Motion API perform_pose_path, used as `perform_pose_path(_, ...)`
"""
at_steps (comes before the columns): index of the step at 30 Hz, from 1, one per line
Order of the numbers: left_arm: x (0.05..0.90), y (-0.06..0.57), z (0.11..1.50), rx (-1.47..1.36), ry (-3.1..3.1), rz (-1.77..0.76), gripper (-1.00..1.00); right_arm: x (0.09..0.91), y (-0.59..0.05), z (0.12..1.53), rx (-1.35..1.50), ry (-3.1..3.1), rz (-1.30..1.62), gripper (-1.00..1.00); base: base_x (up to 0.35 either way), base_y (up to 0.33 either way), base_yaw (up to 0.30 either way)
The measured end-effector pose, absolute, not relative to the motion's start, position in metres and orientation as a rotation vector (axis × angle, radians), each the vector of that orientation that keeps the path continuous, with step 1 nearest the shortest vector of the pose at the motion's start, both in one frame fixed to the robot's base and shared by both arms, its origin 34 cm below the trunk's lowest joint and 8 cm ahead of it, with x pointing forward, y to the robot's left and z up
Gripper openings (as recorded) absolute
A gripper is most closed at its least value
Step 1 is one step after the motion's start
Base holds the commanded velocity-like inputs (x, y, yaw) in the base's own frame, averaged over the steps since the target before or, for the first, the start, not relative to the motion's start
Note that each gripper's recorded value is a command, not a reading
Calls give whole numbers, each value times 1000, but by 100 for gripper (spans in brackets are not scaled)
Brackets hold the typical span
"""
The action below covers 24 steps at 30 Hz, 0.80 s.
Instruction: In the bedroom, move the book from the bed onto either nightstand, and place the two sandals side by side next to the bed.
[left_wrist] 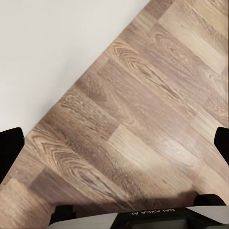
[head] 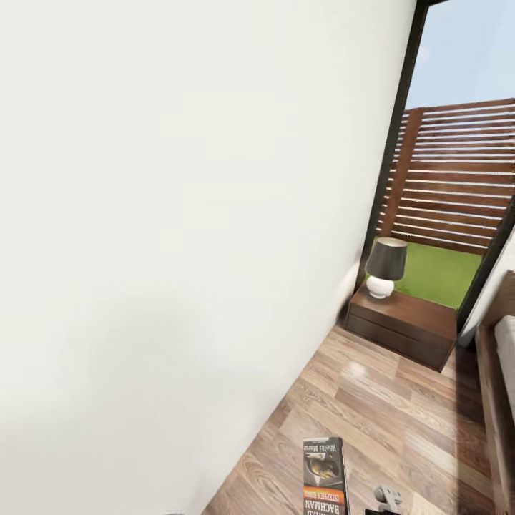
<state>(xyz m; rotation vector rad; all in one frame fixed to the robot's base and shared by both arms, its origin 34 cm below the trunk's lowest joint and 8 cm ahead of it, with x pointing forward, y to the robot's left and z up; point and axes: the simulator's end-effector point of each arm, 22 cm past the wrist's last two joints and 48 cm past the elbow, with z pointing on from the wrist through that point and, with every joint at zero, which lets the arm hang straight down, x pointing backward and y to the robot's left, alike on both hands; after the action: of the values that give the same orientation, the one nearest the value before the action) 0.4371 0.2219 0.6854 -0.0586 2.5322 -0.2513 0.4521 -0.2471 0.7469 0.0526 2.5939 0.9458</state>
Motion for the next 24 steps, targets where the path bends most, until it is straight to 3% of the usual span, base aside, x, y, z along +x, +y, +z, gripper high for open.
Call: perform_pose_path(24, 437, 222, 685, -58, 2532, -252, 100, 452, -247, 747, 53, 2594, 946, -100, 0, 0, -202)
